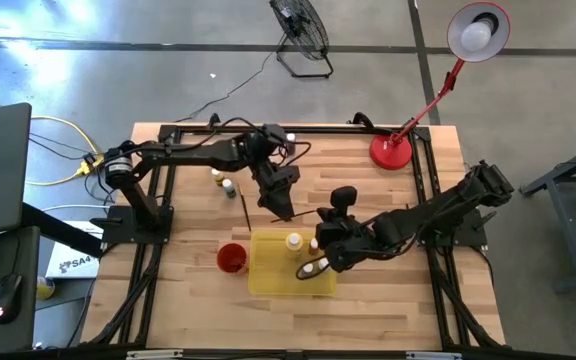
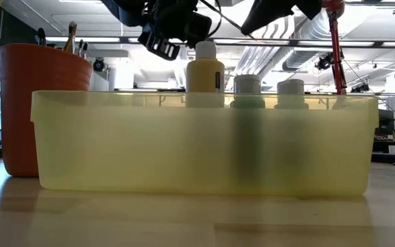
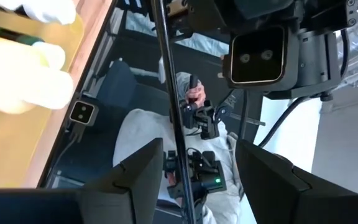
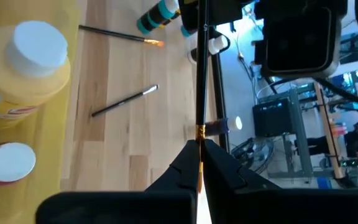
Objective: Pick & Place Paint Supplies
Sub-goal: Put the golden paintbrush into the orange cup
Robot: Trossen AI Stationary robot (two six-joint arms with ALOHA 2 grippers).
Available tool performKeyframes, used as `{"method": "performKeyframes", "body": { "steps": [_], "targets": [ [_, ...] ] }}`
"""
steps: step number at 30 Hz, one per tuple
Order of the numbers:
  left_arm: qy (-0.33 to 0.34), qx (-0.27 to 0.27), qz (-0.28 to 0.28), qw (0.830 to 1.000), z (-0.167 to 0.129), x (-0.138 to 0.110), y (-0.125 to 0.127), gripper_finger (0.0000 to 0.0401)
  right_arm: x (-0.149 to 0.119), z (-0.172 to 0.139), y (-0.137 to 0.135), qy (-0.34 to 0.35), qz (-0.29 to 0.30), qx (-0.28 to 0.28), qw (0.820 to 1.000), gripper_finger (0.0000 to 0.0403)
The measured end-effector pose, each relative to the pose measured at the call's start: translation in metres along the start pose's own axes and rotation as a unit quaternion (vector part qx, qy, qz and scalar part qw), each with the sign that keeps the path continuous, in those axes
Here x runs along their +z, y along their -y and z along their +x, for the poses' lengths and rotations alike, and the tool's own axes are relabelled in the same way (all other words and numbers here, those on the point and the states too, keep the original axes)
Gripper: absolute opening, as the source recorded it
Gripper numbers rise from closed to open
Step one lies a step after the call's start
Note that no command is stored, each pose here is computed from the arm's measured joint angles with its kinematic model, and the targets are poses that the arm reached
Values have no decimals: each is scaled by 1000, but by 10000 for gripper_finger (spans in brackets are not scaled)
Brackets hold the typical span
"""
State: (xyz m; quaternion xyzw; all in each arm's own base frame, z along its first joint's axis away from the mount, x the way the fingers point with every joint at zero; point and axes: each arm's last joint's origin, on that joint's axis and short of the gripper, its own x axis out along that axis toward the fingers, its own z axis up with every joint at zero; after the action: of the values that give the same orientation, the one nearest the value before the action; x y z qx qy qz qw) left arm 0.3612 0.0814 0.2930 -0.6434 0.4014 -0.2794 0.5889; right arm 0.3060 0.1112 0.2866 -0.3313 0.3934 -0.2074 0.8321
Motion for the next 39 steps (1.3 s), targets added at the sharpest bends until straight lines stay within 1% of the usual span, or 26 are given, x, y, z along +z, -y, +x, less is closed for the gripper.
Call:
{"method": "performKeyframes", "body": {
  "steps": [4, 7, 10, 17, 20, 24, 28, 34, 36, 39],
  "targets": [
    [-2, 2, 0, 1000, 4, -1, 0, 198, 0, -2, -1, 1, -4, 1, 1000, 3],
    [-6, 4, -8, 1000, 6, -2, -1, 198, 0, -1, 0, 0, -5, -20, 1000, 3],
    [-12, 5, -16, 1000, 10, -4, 0, 198, 0, -1, 1, -1, -5, -28, 1000, 3],
    [-18, 8, -14, 1000, 20, -7, 0, 198, 0, -2, 0, 0, -3, -28, 1000, 3],
    [-14, 9, -12, 1000, 20, -7, 0, 193, 0, -1, 0, 0, -3, -17, 1000, 3],
    [4, 14, -9, 1000, 20, -6, 0, 156, 0, -1, 0, 1, 0, -15, 1000, 3],
    [17, 17, 1, 1000, 19, -5, 0, 101, 0, -1, 0, 2, 1, -15, 1000, 3],
    [30, 21, -1, 999, 19, -4, -1, 19, 0, -2, -1, 2, 1, -6, 1000, 3],
    [33, 23, -4, 999, 19, -4, -1, 9, 0, -2, 0, 1, -1, -6, 1000, 3],
    [32, 22, 0, 999, 19, -4, -1, 15, 0, -2, 0, 2, 0, -6, 1000, 3]
  ]
}}
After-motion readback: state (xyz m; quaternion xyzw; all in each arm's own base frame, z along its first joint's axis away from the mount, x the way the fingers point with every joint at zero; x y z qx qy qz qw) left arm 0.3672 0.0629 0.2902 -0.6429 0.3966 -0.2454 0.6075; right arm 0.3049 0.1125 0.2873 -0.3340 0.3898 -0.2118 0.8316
